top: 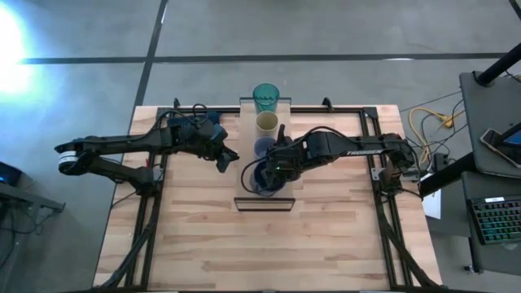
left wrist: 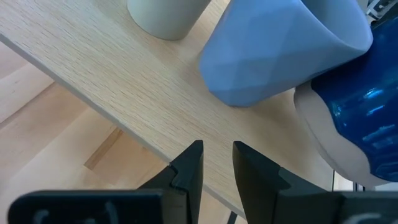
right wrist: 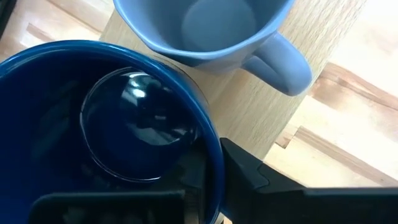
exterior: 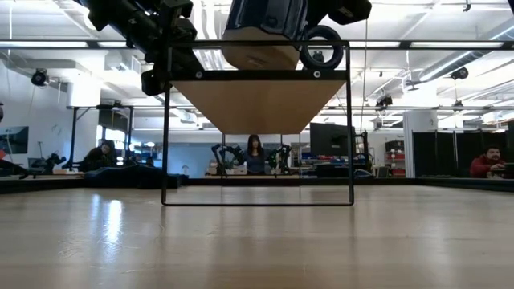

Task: Stack small to large cups/mugs on shelf
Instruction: Put the dark blue mug on the shelf

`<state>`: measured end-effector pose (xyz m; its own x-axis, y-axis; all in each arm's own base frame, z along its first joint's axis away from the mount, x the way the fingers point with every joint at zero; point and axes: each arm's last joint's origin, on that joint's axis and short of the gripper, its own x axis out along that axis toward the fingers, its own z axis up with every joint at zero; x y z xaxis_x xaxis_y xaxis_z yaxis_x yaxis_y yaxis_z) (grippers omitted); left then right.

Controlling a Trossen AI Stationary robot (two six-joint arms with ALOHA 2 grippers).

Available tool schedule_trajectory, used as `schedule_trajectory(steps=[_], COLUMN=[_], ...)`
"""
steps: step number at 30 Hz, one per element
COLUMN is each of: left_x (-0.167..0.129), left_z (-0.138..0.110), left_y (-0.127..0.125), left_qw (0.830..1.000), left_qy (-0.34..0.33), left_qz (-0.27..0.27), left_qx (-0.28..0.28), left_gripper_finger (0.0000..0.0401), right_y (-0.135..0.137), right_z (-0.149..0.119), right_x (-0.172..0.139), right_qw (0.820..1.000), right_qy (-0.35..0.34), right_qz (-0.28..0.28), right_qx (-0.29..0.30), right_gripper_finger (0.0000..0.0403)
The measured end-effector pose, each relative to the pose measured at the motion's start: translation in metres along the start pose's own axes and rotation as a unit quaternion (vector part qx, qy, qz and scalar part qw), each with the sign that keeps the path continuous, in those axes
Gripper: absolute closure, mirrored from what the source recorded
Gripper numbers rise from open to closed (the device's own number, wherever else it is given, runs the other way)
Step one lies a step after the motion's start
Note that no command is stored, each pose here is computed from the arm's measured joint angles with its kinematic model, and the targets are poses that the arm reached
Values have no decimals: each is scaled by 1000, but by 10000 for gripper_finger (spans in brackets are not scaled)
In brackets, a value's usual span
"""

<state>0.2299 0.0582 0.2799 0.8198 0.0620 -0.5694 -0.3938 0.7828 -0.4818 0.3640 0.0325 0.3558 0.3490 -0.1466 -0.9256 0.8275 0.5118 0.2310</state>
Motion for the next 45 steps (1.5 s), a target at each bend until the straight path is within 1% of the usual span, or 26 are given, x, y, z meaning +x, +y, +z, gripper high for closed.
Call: schedule_trajectory(steps=[6, 13, 17, 26, 45], left_x=[0, 0, 0, 0, 0], left_z=[0, 0, 0, 0, 0], left_y=[0, 0, 0, 0, 0], left_qw=[1000, 1000, 1000, 1000, 1000], left_qy=[0, 0, 0, 0, 0], left_qz=[0, 0, 0, 0, 0], left_qx=[0, 0, 0, 0, 0], left_gripper_finger=[328, 328, 328, 328, 328], right_y=[0, 0, 0, -1, -1], right_z=[0, 0, 0, 1, 3], right_x=[0, 0, 0, 0, 1], right_qw=[1000, 1000, 1000, 1000, 1000], right_qy=[1, 0, -1, -12, -14], right_qz=[2, 1, 0, -8, -6], right_qx=[0, 0, 0, -4, 12], right_gripper_finger=[350, 347, 352, 379, 378])
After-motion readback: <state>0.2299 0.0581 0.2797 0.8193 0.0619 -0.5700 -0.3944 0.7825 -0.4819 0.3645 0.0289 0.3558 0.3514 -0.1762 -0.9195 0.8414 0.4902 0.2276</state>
